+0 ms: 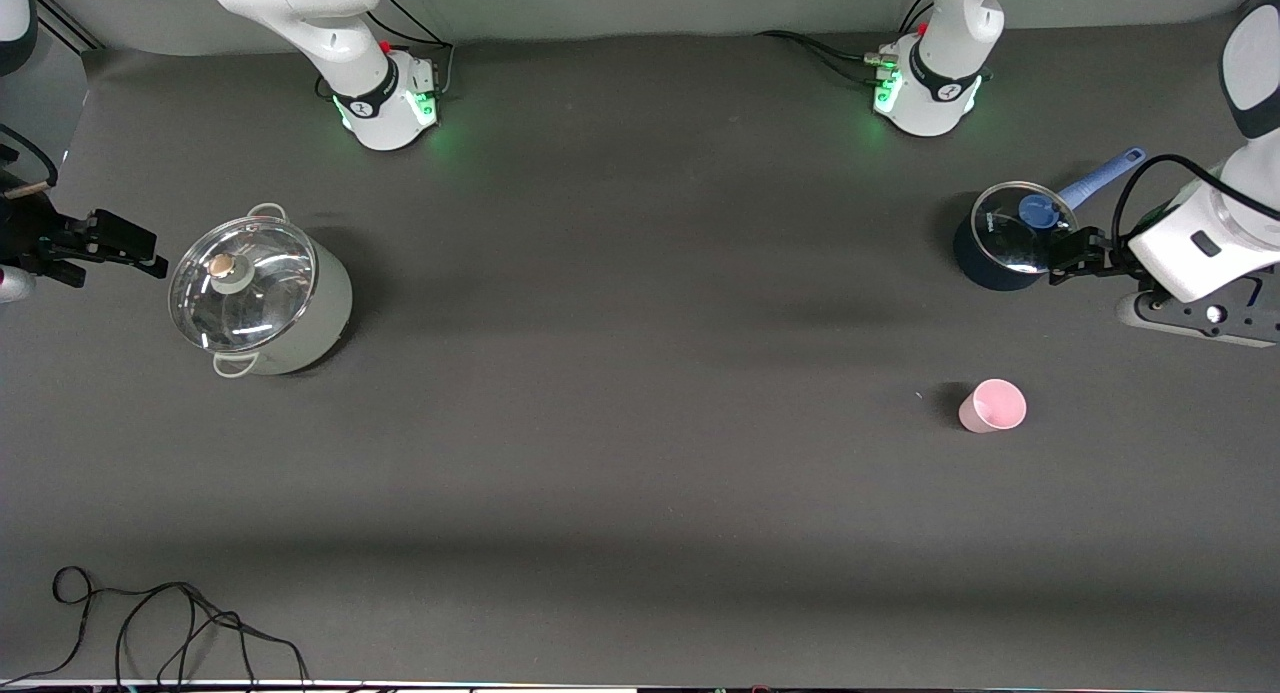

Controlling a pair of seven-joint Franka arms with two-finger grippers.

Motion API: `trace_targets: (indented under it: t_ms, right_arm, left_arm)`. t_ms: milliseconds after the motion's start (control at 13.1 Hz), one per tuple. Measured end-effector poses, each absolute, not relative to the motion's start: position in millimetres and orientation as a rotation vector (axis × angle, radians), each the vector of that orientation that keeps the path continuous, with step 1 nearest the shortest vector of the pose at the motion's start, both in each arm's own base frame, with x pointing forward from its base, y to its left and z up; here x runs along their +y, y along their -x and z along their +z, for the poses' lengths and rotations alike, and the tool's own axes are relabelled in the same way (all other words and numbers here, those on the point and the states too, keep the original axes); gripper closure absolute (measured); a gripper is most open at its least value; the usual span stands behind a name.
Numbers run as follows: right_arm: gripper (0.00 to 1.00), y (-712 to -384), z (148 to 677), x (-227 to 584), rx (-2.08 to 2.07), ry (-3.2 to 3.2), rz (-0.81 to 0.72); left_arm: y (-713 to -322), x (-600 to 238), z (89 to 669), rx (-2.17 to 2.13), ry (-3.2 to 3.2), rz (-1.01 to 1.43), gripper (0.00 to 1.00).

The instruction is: Transfer pink cup from left to right arm

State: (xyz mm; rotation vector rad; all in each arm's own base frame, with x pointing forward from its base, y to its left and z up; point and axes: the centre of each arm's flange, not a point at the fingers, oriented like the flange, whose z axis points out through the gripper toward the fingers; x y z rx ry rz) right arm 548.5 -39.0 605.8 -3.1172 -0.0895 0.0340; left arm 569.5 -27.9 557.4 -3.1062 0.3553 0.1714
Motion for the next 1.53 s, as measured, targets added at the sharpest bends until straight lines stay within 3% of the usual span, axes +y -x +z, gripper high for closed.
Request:
trace_targets:
  t_ms: [382, 687, 1221, 1526]
  right_arm:
    - [0.0, -550, 606, -39, -0.09, 3.118, 0.026]
    - [0.0, -551, 605, -38, -0.093, 3.118, 0.025]
    - [0.0, -551, 604, -38, -0.093, 3.118, 0.022]
    - [0.0, -552, 604, -38, -0.094, 3.118, 0.021]
  left_arm:
    - [-571, 40, 561, 0.824, 3.1, 0.124, 0.01]
    - [-578, 137, 538, 1.307, 3.181, -0.13, 0.01]
    - [-614, 228, 439, 1.932, 3.031, -0.729, 0.01]
    - [-611, 269, 330, 2.112, 2.956, -1.129, 0.01]
